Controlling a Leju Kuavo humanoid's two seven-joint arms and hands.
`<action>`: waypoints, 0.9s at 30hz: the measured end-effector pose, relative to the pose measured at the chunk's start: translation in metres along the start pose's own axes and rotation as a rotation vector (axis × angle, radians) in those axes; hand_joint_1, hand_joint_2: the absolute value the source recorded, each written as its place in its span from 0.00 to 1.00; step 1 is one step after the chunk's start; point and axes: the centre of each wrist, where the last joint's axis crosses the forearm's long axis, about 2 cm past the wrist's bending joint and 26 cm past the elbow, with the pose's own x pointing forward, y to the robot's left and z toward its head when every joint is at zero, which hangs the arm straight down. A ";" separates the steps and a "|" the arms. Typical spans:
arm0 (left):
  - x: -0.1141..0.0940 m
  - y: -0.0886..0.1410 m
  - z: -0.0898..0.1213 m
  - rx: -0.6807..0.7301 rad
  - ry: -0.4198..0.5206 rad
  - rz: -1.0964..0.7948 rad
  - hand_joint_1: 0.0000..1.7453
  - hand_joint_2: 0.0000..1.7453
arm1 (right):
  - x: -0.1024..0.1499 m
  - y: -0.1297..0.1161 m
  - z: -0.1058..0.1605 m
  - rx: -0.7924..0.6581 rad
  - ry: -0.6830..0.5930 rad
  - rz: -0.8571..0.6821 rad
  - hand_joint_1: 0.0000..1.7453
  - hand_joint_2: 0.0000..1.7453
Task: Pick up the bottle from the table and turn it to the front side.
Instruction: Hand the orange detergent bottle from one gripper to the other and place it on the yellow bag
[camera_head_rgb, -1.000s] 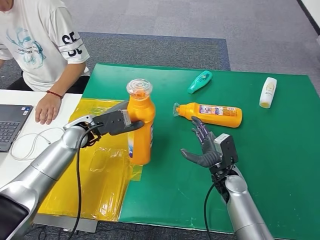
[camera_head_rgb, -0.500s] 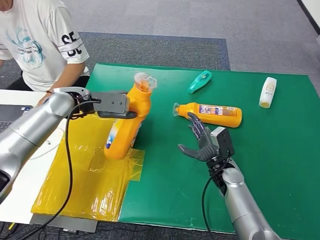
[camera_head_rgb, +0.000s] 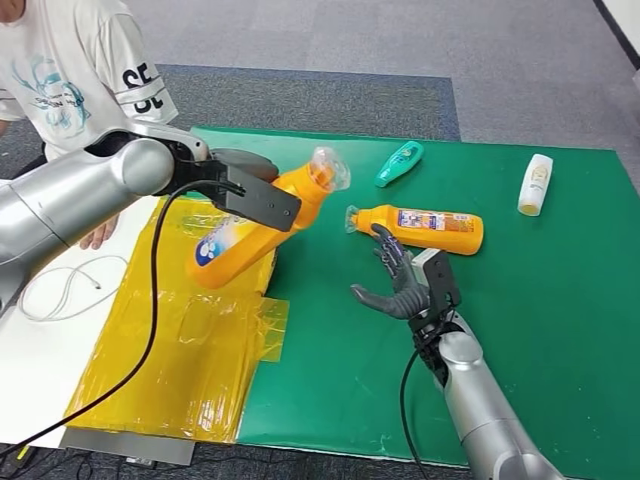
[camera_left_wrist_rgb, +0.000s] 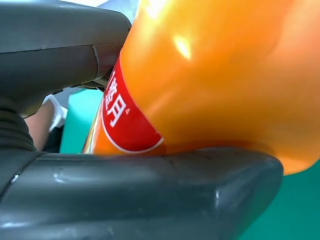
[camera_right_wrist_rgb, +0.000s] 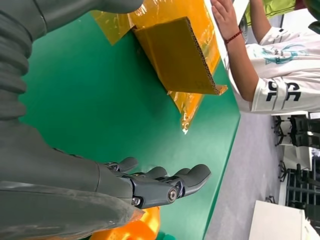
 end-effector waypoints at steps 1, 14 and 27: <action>0.002 0.001 -0.001 -0.016 0.020 -0.022 1.00 0.00 | 0.000 0.000 0.000 0.000 0.002 0.003 0.00 1.00; 0.020 -0.008 -0.017 -0.108 0.217 -0.321 1.00 0.00 | 0.002 -0.001 -0.001 -0.009 0.017 0.032 0.00 1.00; 0.038 -0.011 -0.025 -0.177 0.089 -0.300 1.00 0.00 | 0.006 -0.006 -0.003 -0.016 0.005 0.043 0.00 1.00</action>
